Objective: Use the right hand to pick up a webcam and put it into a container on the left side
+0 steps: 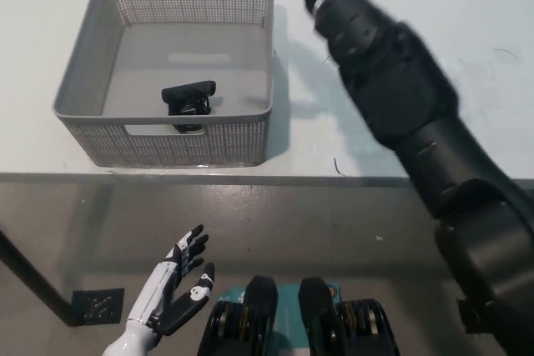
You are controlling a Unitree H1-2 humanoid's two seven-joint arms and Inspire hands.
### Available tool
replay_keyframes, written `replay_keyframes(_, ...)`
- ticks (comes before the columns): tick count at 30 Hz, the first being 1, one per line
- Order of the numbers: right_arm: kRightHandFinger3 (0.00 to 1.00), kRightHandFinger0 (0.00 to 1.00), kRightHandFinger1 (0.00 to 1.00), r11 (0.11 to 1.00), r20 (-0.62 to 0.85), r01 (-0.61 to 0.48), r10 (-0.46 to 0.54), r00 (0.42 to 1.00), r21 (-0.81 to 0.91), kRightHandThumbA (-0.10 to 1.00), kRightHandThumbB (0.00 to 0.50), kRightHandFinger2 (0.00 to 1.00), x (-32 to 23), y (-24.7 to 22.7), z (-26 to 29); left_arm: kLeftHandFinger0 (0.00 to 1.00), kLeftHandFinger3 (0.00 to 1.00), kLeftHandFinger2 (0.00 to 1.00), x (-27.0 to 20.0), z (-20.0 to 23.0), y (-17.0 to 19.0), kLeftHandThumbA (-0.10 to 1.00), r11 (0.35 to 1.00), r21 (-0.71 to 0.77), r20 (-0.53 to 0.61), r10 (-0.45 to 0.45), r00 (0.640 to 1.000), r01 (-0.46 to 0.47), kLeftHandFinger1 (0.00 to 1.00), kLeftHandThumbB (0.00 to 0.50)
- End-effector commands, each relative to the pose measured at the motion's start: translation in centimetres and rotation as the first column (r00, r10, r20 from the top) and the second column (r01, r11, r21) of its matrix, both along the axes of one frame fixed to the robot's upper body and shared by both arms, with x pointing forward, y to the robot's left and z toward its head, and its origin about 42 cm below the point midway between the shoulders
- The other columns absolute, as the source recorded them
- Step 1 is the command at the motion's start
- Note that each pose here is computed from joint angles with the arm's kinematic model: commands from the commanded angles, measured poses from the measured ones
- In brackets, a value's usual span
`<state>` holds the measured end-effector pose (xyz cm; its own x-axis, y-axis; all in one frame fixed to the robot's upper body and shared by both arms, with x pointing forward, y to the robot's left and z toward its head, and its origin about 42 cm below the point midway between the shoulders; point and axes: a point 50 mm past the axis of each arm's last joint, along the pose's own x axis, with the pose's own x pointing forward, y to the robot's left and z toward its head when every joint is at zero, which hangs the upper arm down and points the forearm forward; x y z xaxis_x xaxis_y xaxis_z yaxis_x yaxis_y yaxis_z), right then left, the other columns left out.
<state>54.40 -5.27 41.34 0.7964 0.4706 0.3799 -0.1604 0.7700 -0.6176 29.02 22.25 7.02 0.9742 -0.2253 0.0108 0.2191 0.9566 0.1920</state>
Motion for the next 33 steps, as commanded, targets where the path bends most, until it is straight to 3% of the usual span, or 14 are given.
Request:
replay_keyframes(1,1.00,1.00,1.00,0.969,0.107,-0.116,0.094,0.990,0.217,1.00,0.459,1.00,-2.4,-2.7,8.3,1.00,1.00,1.00,0.4,1.0,0.4,0.44,1.000,0.023,0.038,-0.020,0.999,0.019,1.00,0.110)
replay_keyframes(4,1.00,1.00,1.00,0.955,0.146,-0.116,0.079,0.986,0.271,1.00,0.435,1.00,-4.4,-5.0,9.4,1.00,1.00,1.00,0.3,0.9,0.4,0.45,0.999,0.033,0.042,-0.018,0.999,0.017,1.00,0.114)
replay_keyframes(5,1.00,1.00,1.00,0.952,0.151,-0.117,0.077,0.986,0.282,1.00,0.487,1.00,-5.0,-5.5,9.5,1.00,1.00,1.00,0.4,0.8,0.4,0.45,0.999,0.028,0.043,-0.018,0.999,0.017,1.00,0.110)
replay_keyframes(6,1.00,1.00,1.00,0.936,0.157,-0.142,0.095,0.983,0.322,1.00,0.430,1.00,-5.8,-6.2,9.4,1.00,1.00,1.00,0.4,0.8,0.4,0.45,1.000,0.027,0.045,-0.017,0.999,0.016,1.00,0.111)
replay_keyframes(8,1.00,1.00,1.00,0.890,0.166,-0.197,0.139,0.976,0.410,1.00,0.453,1.00,-7.6,-7.4,9.0,1.00,1.00,1.00,0.3,0.8,0.8,0.46,0.999,0.032,0.046,-0.011,0.999,0.009,1.00,0.115)
replay_keyframes(12,1.00,1.00,1.00,0.844,0.251,-0.254,0.147,0.957,0.473,1.00,0.443,1.00,-12.8,-9.7,6.8,1.00,1.00,1.00,0.4,0.9,0.9,0.58,1.000,0.026,0.050,-0.003,0.999,0.002,1.00,0.109)
replay_keyframes(15,1.00,1.00,1.00,0.835,0.280,-0.264,0.138,0.950,0.483,1.00,0.433,1.00,-16.3,-10.8,4.0,1.00,1.00,1.00,0.2,0.9,0.9,0.65,1.000,0.005,0.055,-0.004,0.998,0.004,1.00,0.051)
replay_keyframes(16,1.00,1.00,1.00,0.818,0.286,-0.291,0.163,0.944,0.497,1.00,0.438,1.00,-18.2,-11.4,2.1,1.00,1.00,1.00,0.2,0.9,1.0,0.74,1.000,-0.013,0.061,-0.008,0.998,0.009,1.00,0.015)
replay_keyframes(20,1.00,1.00,1.00,0.770,0.266,-0.318,0.199,0.943,0.554,1.00,0.476,1.00,-22.8,-12.3,-2.2,1.00,1.00,1.00,0.4,1.0,1.1,0.86,1.000,-0.025,0.070,-0.005,0.998,0.007,1.00,0.033)
replay_keyframes(22,1.00,1.00,1.00,0.765,0.230,-0.296,0.197,0.953,0.572,1.00,0.494,1.00,-25.3,-12.4,-4.9,1.00,1.00,1.00,0.7,1.1,1.1,0.86,0.999,-0.040,0.069,-0.001,0.998,0.004,1.00,0.038)
replay_keyframes(25,1.00,1.00,1.00,0.748,0.172,-0.287,0.230,0.958,0.599,1.00,0.424,1.00,-27.3,-12.5,-8.7,1.00,1.00,1.00,0.8,1.1,1.2,0.89,0.999,-0.052,0.071,0.006,0.997,-0.002,1.00,0.023)
replay_keyframes(29,1.00,1.00,1.00,0.749,0.023,-0.192,0.230,0.973,0.634,1.00,0.436,1.00,-29.0,-13.3,-14.7,1.00,1.00,1.00,0.9,1.0,1.2,0.96,0.998,-0.067,0.077,0.012,0.997,-0.007,1.00,0.000)
replay_keyframes(31,1.00,1.00,1.00,0.756,-0.027,-0.158,0.226,0.974,0.635,1.00,0.420,1.00,-29.6,-13.7,-16.6,1.00,1.00,1.00,0.7,0.9,1.3,1.00,0.998,-0.070,0.077,0.010,0.997,-0.005,1.00,0.010)
replay_keyframes(33,1.00,1.00,1.00,0.759,-0.085,-0.112,0.216,0.973,0.641,1.00,0.437,1.00,-30.0,-14.2,-18.6,1.00,1.00,1.00,0.9,1.0,1.3,1.00,0.997,-0.072,0.082,0.011,0.997,-0.005,1.00,0.014)
